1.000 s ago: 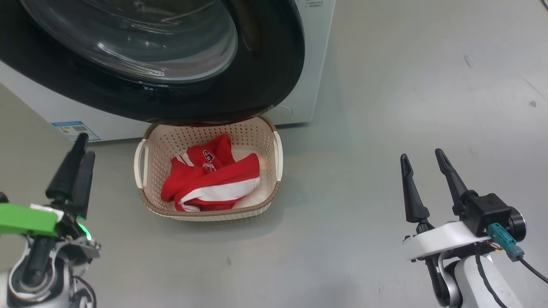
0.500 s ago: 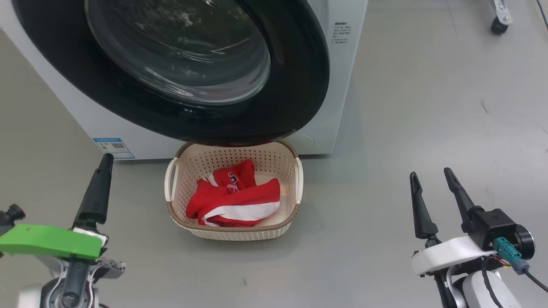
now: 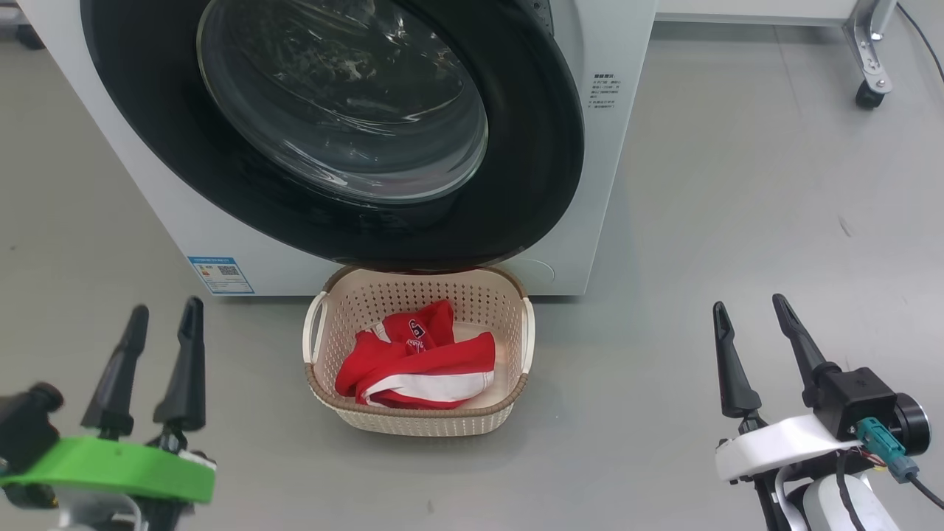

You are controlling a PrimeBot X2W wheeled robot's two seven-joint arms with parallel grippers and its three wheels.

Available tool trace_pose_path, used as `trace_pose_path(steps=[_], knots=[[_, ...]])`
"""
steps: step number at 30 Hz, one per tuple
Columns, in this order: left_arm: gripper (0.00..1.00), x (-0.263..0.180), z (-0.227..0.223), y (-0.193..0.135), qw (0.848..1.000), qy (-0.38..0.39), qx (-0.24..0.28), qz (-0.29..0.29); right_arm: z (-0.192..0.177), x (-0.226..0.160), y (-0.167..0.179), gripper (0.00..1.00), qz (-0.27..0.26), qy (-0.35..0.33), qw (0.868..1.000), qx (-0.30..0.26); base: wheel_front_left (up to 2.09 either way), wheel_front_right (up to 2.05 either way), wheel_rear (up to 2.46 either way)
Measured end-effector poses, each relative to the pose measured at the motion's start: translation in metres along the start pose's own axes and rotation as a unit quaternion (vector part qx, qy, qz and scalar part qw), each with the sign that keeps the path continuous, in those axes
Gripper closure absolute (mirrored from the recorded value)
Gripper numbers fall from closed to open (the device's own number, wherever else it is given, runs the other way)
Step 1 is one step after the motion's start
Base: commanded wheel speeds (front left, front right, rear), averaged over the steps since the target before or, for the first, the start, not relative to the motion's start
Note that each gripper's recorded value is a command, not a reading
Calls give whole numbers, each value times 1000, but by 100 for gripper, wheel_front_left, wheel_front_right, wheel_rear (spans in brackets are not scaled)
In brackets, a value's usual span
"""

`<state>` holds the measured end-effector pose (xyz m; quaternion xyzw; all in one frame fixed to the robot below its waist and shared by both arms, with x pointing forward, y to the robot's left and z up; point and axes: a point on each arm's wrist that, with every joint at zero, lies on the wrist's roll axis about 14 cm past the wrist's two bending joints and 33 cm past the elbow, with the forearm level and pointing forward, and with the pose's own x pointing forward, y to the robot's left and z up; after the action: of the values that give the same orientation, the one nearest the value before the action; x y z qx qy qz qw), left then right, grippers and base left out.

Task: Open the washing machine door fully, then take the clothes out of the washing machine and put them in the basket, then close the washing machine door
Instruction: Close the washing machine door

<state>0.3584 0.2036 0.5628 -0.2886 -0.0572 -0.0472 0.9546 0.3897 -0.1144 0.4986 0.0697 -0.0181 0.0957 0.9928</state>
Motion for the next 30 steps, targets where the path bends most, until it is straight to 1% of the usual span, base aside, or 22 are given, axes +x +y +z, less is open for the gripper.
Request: trace_pose_path(steps=[7, 13, 17, 24, 30], knots=[[0, -21, -28, 15, 995, 37, 87, 29, -5, -12, -1, 0, -5, 10, 1000, 1, 0, 0, 0], [0, -34, -46, 20, 989, 57, 126, 44, -11, -25, 1, 0, -9, 20, 1000, 4, 0, 0, 0], [0, -39, -54, 19, 987, 67, 139, 49, -14, -33, 3, 0, -12, 24, 1000, 9, 0, 0, 0], [0, -40, -59, 15, 986, 64, 146, 51, -14, -37, 4, 0, -14, 26, 1000, 10, 0, 0, 0], [0, -39, -64, 11, 987, 63, 140, 54, -15, -41, 2, 0, -17, 28, 999, 11, 0, 0, 0]])
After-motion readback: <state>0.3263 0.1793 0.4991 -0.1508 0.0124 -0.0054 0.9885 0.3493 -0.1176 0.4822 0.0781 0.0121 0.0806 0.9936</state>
